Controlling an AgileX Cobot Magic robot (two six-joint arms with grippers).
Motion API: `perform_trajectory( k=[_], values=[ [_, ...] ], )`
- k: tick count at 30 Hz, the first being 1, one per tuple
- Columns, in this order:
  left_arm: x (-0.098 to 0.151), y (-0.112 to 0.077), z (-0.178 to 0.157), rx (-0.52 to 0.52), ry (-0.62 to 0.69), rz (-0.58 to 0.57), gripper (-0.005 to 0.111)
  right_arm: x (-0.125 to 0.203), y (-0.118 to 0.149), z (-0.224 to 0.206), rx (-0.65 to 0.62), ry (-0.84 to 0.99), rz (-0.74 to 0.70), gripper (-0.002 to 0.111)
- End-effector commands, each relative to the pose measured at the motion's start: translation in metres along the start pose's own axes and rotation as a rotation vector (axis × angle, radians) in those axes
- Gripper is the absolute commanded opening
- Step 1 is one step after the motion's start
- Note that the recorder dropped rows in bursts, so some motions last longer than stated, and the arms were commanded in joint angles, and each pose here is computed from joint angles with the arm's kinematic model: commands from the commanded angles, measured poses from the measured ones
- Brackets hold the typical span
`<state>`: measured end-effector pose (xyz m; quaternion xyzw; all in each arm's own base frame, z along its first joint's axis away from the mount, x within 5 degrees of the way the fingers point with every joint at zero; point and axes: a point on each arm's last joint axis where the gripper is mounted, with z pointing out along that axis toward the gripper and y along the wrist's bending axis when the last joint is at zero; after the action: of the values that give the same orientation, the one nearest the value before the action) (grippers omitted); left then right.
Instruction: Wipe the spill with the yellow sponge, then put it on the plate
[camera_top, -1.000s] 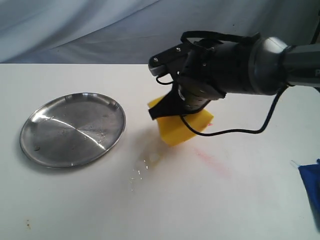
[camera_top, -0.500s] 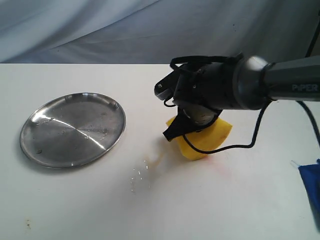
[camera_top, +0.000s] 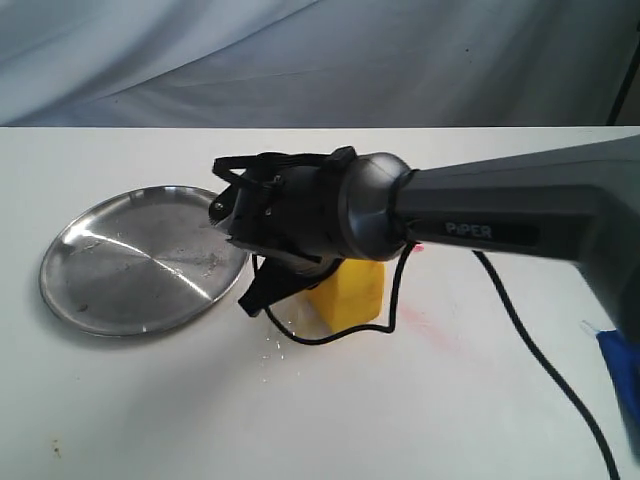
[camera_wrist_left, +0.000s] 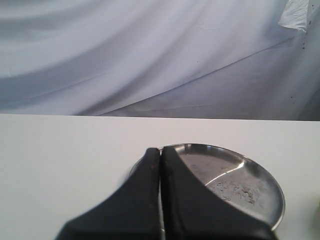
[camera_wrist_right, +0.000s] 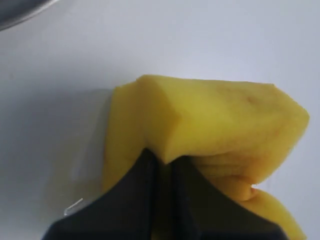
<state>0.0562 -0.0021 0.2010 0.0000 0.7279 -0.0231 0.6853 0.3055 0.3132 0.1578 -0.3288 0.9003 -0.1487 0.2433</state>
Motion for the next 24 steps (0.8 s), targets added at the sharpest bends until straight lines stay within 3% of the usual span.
perform_trajectory(
  k=[1, 15, 24],
  values=[
    [0.001, 0.000, 0.000, 0.001, -0.001, 0.000, 0.001, 0.002, 0.036, 0.001, -0.108, 0.006, 0.015, 0.000],
    [0.001, 0.000, 0.000, 0.001, -0.001, -0.002, 0.001, 0.003, 0.060, -0.009, -0.240, 0.002, 0.081, 0.000],
    [0.001, 0.000, 0.000, 0.001, -0.001, -0.002, 0.001, -0.008, 0.050, -0.039, -0.294, -0.084, 0.128, 0.000]
  ],
)
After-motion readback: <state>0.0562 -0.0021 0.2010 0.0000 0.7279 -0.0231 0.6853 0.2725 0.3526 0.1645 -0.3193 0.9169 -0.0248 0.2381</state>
